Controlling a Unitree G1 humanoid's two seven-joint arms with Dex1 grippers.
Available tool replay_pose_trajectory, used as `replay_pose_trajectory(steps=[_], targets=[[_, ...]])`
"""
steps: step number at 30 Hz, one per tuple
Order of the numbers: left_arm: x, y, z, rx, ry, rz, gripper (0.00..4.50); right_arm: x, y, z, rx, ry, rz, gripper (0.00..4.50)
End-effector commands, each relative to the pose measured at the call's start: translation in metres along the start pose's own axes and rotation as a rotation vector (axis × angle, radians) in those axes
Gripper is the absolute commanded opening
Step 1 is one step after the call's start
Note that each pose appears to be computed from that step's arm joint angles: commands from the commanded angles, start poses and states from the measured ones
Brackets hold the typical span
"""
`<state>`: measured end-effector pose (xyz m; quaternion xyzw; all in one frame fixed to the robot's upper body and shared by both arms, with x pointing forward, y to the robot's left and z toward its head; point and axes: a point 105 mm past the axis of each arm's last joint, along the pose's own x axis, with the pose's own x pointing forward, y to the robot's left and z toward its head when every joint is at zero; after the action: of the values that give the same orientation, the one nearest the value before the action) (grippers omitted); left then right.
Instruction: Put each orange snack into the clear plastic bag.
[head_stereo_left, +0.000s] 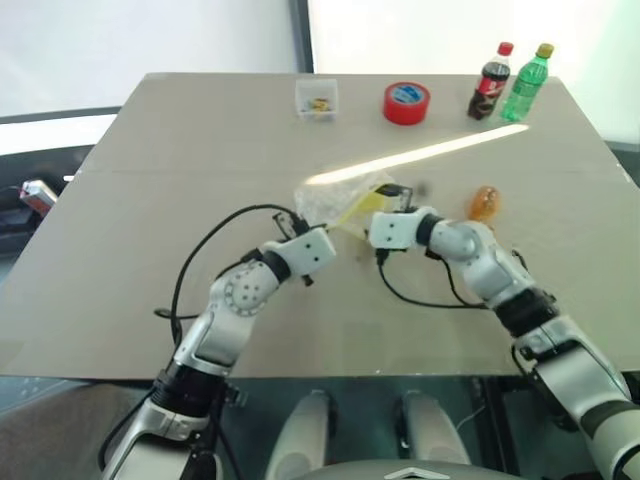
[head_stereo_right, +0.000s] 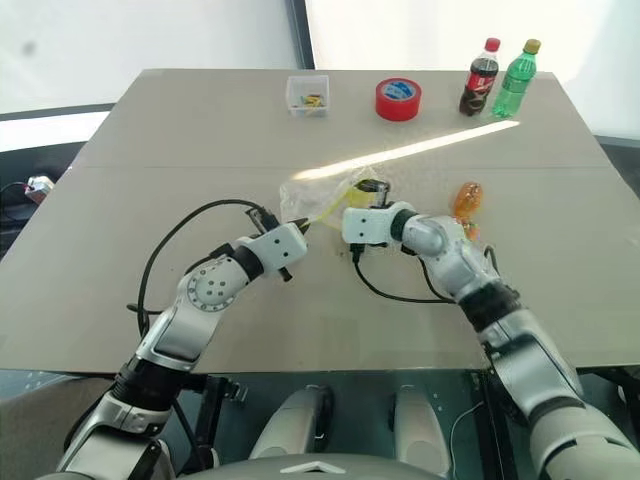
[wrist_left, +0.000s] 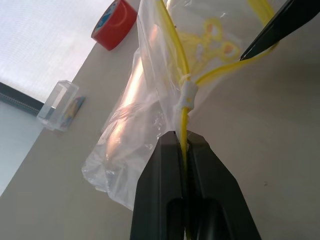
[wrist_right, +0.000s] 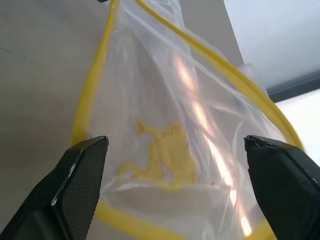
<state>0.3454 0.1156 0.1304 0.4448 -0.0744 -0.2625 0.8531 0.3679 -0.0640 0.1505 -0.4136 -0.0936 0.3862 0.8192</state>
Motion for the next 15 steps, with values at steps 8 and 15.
replay_pose_trajectory(steps=[8, 15], targets=[[-0.001, 0.012, 0.0, 0.012, 0.001, 0.047, 0.0, -0.094, -0.043, -0.04, 0.403, 0.137, -0.089, 4.47], [0.004, 0.009, 0.001, 0.015, -0.006, 0.029, 0.0, -0.114, -0.051, -0.088, 0.45, 0.292, -0.006, 4.47]])
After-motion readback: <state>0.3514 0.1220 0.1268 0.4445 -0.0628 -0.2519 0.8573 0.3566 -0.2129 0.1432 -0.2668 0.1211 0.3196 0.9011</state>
